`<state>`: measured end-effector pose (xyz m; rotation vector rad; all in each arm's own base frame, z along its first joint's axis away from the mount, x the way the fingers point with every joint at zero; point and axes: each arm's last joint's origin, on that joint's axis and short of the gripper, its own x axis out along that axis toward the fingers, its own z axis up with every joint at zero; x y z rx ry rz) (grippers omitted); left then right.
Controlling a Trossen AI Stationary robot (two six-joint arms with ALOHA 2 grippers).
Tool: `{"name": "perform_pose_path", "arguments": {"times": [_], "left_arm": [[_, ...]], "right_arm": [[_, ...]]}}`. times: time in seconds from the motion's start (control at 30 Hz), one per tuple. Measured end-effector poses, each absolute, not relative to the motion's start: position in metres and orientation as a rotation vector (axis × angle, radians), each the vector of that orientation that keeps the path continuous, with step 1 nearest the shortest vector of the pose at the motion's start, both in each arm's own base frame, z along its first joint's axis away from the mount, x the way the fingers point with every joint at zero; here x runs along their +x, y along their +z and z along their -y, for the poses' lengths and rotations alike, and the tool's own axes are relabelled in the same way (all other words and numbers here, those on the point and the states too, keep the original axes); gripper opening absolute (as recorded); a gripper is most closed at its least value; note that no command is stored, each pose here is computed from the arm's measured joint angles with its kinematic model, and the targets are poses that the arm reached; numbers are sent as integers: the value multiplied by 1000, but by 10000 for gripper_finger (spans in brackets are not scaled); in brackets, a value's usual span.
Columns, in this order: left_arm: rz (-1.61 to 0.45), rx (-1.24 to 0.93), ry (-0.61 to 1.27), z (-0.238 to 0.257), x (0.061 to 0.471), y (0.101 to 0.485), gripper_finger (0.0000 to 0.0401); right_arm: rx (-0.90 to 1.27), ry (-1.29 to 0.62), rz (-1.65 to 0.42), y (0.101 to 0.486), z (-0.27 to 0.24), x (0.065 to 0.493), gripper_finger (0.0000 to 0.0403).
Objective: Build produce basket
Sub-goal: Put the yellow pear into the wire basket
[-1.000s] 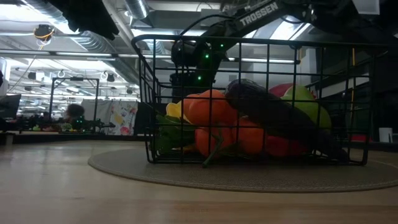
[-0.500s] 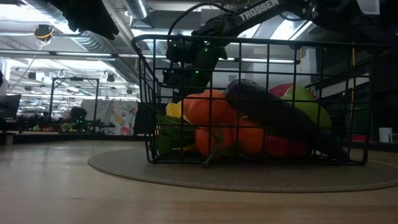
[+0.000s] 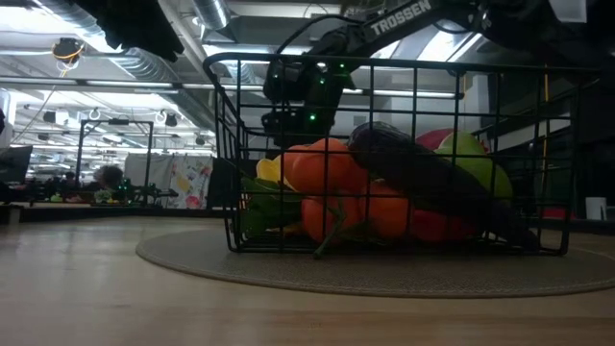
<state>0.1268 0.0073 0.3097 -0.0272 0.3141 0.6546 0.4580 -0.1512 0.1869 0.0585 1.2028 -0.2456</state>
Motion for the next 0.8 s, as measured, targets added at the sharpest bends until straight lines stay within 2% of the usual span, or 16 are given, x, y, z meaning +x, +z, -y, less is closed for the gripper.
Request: {"name": "perform_pose_path", "arguments": {"times": [0.17, 0.63, 0.8], "left_arm": [[-314, -27, 655, -7, 127, 310, 218], [-315, -26, 655, -7, 127, 310, 218], [-315, -26, 655, -7, 127, 310, 218]], "right_arm": [[5, -133, -1222, 186, 157, 454, 117], [0, -135, -1190, 187, 158, 456, 119], [18, -133, -1220, 186, 161, 453, 151]]}}
